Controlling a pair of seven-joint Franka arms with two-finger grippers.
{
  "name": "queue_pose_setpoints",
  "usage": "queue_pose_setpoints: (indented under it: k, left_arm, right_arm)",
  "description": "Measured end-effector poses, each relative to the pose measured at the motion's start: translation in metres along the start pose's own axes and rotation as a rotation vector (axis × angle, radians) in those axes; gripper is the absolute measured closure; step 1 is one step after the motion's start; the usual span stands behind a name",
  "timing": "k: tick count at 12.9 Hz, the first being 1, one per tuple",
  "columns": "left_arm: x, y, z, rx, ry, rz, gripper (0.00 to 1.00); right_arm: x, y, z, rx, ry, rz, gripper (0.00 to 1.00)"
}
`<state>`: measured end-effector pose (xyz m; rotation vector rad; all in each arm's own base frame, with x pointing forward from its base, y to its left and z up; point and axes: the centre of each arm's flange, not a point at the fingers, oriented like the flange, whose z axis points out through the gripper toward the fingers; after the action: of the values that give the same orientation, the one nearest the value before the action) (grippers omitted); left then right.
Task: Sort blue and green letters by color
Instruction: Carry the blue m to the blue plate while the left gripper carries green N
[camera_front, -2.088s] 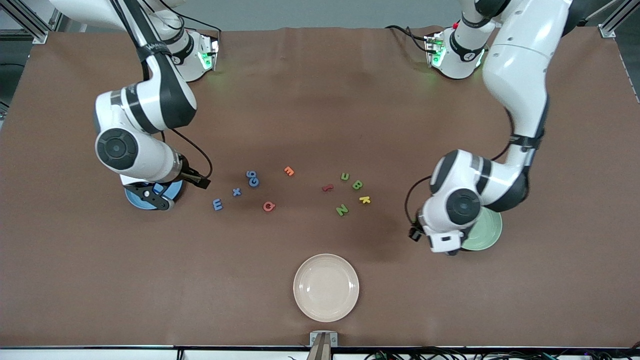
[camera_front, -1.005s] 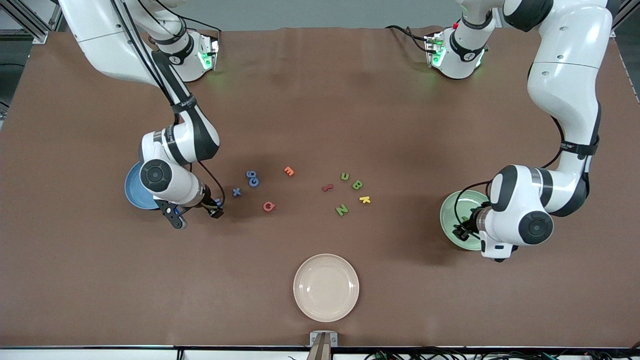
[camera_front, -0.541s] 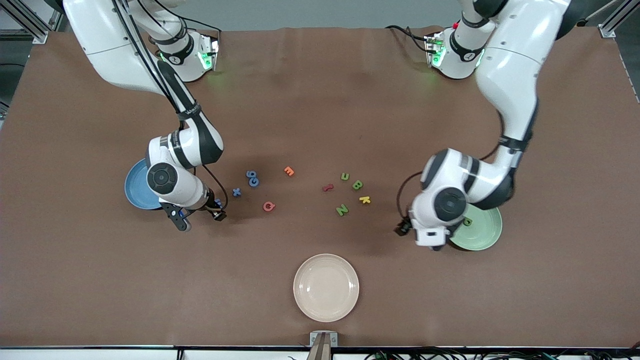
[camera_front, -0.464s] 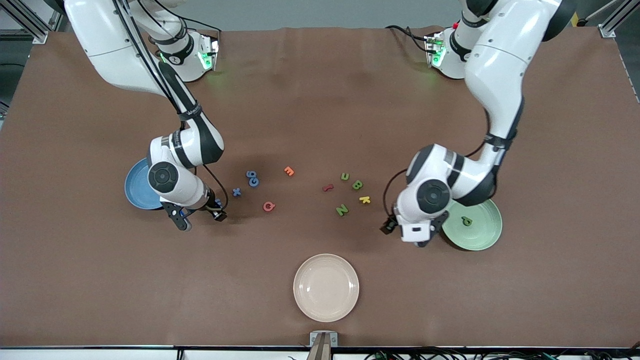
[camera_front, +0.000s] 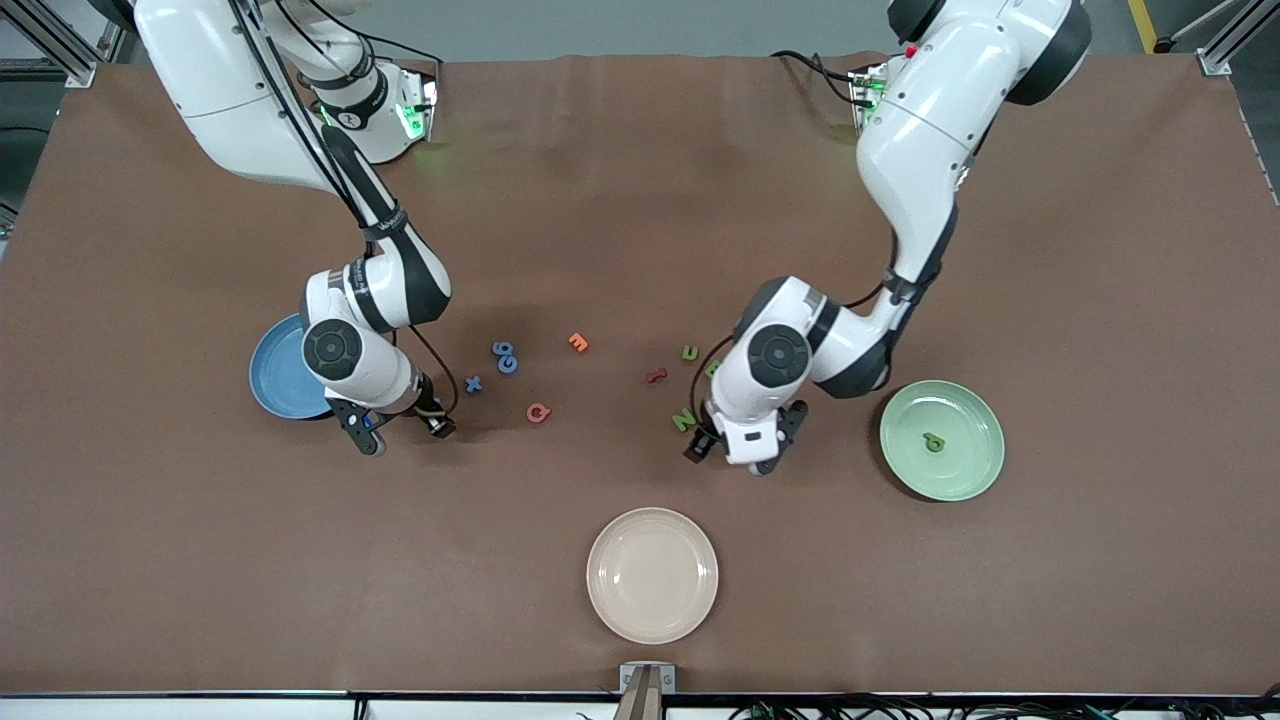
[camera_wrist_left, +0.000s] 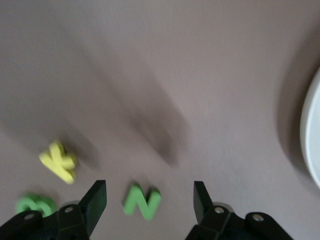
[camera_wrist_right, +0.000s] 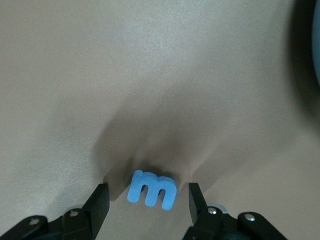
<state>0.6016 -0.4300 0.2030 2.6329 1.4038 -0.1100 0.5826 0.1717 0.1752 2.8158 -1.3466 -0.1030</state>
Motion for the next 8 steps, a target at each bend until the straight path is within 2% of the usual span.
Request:
queue_pose_setpoints:
  k: [1, 2, 3, 7, 8]
  left_arm:
    - [-0.014, 0.001, 0.005, 0.001, -0.003, -0.001, 0.21]
    - [-0.024, 0.001, 0.009, 0.005, -0.005, 0.002, 0.21]
    - [-0.031, 0.0, 0.014, 0.01, -0.006, 0.008, 0.21]
    - [-0.028, -0.004, 0.027, 0.028, -0.002, 0.02, 0.21]
    - [-0.026, -0.005, 0.028, 0.03, 0.0, 0.027, 0.21]
  right_arm:
    - [0.0, 0.001, 0.001, -0.002, -0.001, 0.0, 0.33]
    - [0.0, 0.001, 0.001, -0.001, 0.0, 0.0, 0.33]
    - [0.0, 0.0, 0.0, 0.007, 0.003, -0.001, 0.41]
    - [0.0, -0.001, -0.001, 0.008, 0.013, -0.013, 0.51]
    - [0.0, -0.001, -0.002, 0.009, 0.017, -0.016, 0.57]
